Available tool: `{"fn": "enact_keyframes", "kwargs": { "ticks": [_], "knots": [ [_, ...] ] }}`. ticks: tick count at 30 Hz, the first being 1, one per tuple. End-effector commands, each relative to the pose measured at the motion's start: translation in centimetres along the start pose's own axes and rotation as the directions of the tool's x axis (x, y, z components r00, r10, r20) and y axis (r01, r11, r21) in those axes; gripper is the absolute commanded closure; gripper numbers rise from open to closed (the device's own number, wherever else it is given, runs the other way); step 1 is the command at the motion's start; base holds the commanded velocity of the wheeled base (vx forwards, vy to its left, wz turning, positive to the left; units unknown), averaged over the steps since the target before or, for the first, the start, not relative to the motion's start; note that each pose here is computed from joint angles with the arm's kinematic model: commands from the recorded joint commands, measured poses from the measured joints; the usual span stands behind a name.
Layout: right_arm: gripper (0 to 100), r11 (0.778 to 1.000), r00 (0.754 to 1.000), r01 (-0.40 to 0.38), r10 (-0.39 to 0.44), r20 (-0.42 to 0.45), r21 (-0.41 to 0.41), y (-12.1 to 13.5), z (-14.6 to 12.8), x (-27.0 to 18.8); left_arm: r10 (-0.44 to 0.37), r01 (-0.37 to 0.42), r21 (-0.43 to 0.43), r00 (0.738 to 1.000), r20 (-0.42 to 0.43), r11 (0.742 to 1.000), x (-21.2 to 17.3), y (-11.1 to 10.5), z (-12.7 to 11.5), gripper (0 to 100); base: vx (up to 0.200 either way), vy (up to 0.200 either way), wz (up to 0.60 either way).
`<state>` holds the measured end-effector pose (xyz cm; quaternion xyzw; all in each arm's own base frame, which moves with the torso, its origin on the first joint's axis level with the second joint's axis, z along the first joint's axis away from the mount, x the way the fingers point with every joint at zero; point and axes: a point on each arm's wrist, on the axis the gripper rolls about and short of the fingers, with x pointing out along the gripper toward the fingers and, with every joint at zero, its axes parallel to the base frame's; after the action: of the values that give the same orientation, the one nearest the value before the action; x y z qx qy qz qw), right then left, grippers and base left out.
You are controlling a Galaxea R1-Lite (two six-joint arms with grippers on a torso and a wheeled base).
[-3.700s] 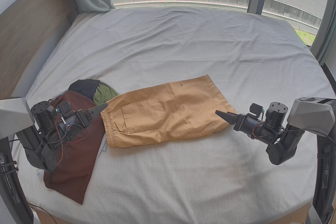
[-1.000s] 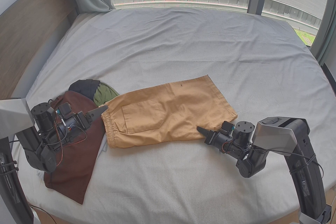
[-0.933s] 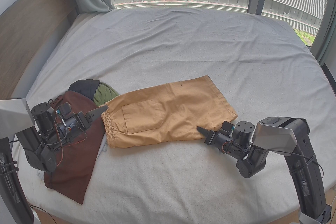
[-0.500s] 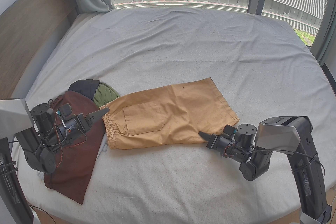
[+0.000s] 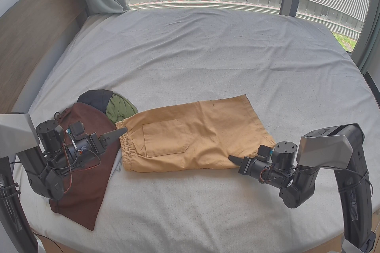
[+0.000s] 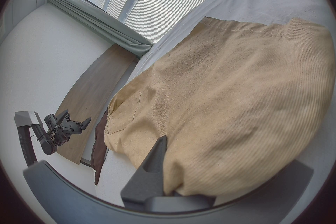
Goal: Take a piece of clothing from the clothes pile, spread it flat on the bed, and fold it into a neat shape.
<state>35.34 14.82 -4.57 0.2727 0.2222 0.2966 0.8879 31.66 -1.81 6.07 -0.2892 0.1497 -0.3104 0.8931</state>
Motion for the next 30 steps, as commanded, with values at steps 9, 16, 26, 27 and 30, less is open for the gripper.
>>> {"fn": "enact_keyframes", "kwargs": {
  "ticks": [9, 16, 26, 27, 30],
  "knots": [
    [100, 0.993, 0.990, 0.116, -0.116, -0.085, -0.002, 1.5, -1.1, -5.3, 0.001, -0.001, 0.053, 1.000, -0.011, 0.999, -0.1, -0.1, -0.4, 0, 0.000, 0.000, 0.00],
    [100, 0.988, 0.978, 0.155, -0.153, -0.139, 0.004, 2.2, -2.1, -7.3, -0.003, 0.003, 0.052, 1.000, -0.013, 0.999, -0.2, -0.2, -0.3, 0, 0.000, 0.000, 0.00],
    [100, 0.984, 0.971, 0.180, -0.176, -0.162, 0.010, 2.1, -2.6, -7.8, -0.096, 0.103, 0.055, 0.989, -0.115, 0.993, -1.1, -0.2, -1.4, 0, 0.000, 0.000, 0.00],
    [100, 0.983, 0.970, 0.183, -0.178, -0.166, 0.011, 2.0, -2.8, -7.8, -0.096, 0.104, 0.068, 0.989, -0.115, 0.992, -1.1, -0.2, -1.4, 0, 0.000, 0.000, 0.00],
    [100, 0.982, 0.968, 0.187, -0.182, -0.172, 0.014, 1.9, -2.9, -7.9, -0.096, 0.105, 0.080, 0.989, -0.110, 0.991, -1.0, -0.1, -1.3, 0, 0.000, 0.000, 0.00]
  ]
}}
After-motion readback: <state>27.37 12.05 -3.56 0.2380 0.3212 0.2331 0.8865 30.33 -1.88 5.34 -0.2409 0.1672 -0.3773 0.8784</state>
